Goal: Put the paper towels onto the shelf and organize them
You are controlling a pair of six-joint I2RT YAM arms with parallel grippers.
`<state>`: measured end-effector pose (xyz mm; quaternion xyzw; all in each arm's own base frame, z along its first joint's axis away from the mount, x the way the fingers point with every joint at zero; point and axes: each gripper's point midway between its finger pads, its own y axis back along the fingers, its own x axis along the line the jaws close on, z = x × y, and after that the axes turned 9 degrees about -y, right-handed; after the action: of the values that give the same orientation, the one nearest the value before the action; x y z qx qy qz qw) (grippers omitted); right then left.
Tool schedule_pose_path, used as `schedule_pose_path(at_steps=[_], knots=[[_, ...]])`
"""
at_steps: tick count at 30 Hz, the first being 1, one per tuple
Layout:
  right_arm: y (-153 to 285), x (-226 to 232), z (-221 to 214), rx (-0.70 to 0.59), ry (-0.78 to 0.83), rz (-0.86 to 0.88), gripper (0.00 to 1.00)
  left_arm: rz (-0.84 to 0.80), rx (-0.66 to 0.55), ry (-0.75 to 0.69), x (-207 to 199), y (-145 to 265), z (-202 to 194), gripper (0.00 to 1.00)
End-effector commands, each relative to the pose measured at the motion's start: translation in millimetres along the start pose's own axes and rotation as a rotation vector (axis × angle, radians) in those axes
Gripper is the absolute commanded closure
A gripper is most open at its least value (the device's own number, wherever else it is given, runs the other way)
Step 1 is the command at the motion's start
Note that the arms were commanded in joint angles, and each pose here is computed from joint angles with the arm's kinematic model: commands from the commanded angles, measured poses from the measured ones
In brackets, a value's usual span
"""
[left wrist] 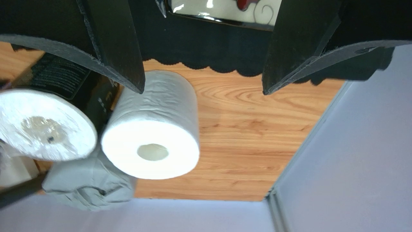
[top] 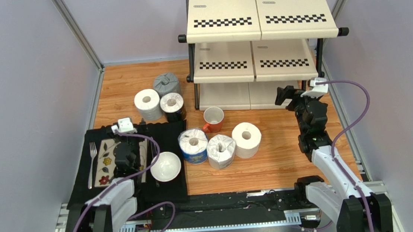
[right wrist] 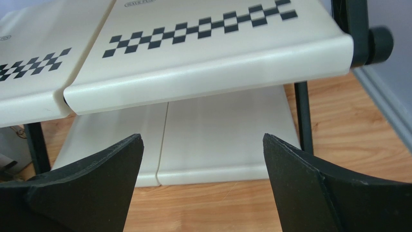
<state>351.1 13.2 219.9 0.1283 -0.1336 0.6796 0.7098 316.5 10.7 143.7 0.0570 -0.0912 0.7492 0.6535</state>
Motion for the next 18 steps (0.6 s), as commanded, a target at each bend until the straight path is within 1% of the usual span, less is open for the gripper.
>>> schedule_pose_path(at_steps=[1,2,3,6,11,12,13,18], knots=[[4.1,-5.7,-10.7,0.153,-0.178,-0.136,0.01,0.140,0.403,0.060,16.3,59.8,-109.2,0.01],[-2.5,-5.6,2.8,0.155,-0.190,-0.181,0.01,0.158,0.394,0.074,18.6,59.3,-106.1,0.01],[3.3,-12.6,-12.6,0.239,-0.169,-0.226,0.01,0.174,0.387,0.087,20.6,59.2,-104.6,0.01],[3.8,-7.9,-16.3,0.292,-0.164,-0.214,0.01,0.198,0.358,0.126,22.8,61.9,-103.4,0.01],[12.8,0.5,-17.4,0.307,-0.235,-0.190,0.01,0.204,0.357,0.146,22.4,71.2,-112.5,0.01],[16.7,1.9,-16.6,0.306,-0.246,-0.186,0.01,0.192,0.382,0.144,19.9,73.6,-117.0,0.01],[19.1,1.3,-18.9,0.310,-0.252,-0.188,0.01,0.187,0.374,0.151,19.1,70.4,-112.3,0.01],[31.6,-2.5,-14.4,0.288,-0.253,-0.201,0.01,0.134,0.411,0.143,10.2,74.3,-119.0,0.01]])
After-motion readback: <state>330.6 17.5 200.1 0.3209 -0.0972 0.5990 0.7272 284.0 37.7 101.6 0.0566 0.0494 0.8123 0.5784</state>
